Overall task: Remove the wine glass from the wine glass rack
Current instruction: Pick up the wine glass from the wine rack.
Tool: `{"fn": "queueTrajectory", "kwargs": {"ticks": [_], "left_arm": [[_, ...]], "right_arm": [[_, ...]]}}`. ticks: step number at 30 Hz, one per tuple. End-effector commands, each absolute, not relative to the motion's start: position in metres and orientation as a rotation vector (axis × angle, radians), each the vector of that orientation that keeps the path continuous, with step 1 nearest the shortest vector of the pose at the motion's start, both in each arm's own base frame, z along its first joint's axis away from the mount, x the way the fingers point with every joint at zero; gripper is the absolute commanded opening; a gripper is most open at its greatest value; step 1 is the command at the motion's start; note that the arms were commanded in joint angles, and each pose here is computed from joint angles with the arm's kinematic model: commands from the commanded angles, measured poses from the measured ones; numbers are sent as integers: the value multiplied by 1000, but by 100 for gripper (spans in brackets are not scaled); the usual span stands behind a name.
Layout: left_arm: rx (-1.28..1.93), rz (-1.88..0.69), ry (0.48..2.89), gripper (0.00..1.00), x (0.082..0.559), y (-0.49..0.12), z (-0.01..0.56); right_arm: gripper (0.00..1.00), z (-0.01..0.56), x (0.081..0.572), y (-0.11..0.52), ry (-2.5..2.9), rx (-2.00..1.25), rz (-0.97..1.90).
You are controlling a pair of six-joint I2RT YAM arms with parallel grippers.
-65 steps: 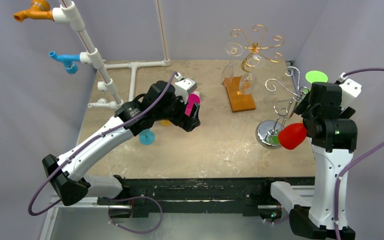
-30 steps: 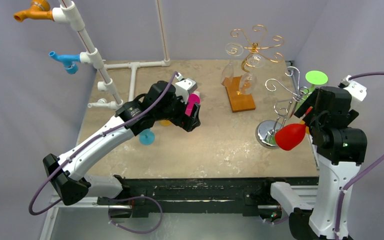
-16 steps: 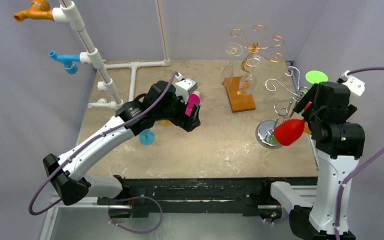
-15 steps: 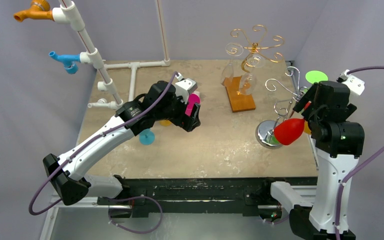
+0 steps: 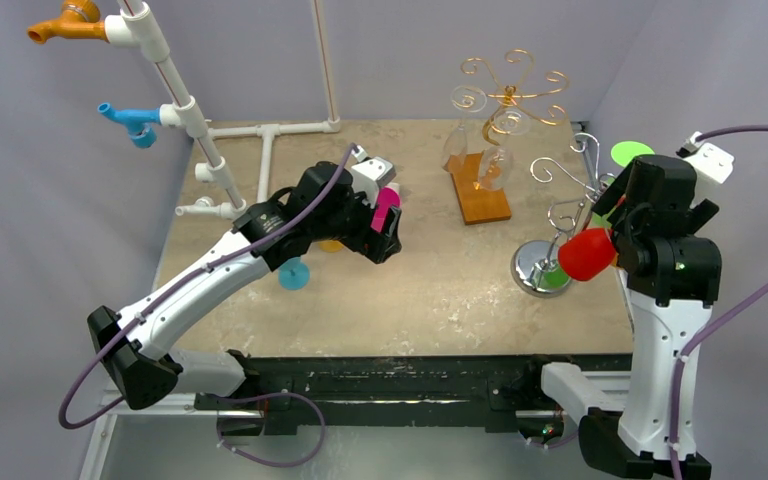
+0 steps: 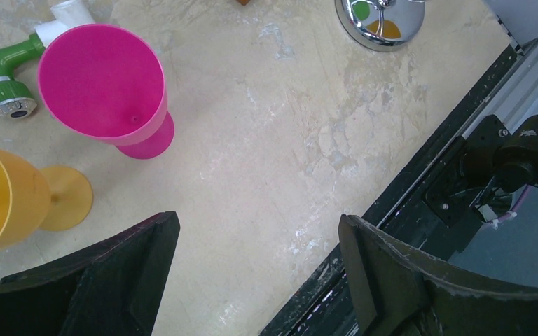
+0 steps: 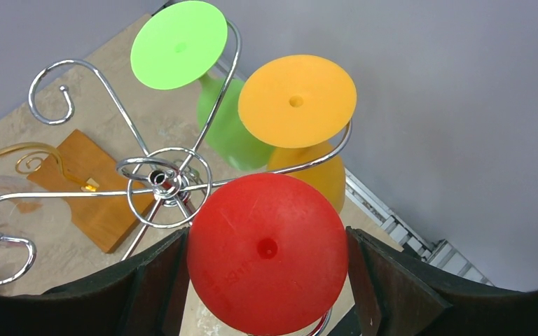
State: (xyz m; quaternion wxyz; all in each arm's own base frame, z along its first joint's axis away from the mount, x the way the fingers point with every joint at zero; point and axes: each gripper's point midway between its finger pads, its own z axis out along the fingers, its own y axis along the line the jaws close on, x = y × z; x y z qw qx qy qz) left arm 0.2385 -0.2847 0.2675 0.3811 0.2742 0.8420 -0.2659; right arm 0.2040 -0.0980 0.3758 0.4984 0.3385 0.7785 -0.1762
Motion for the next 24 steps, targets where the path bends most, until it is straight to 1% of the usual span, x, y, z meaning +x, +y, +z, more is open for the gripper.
{"fn": "queueTrajectory", "kwargs": {"ticks": [1, 24], "left_arm": [[700, -703, 2114, 91, 242, -293, 274], [709, -709, 2131, 91, 243, -297, 268]], "right_arm": [[54, 387, 205, -110, 1810, 839, -487], [53, 386, 191, -118, 1801, 863, -558]]}}
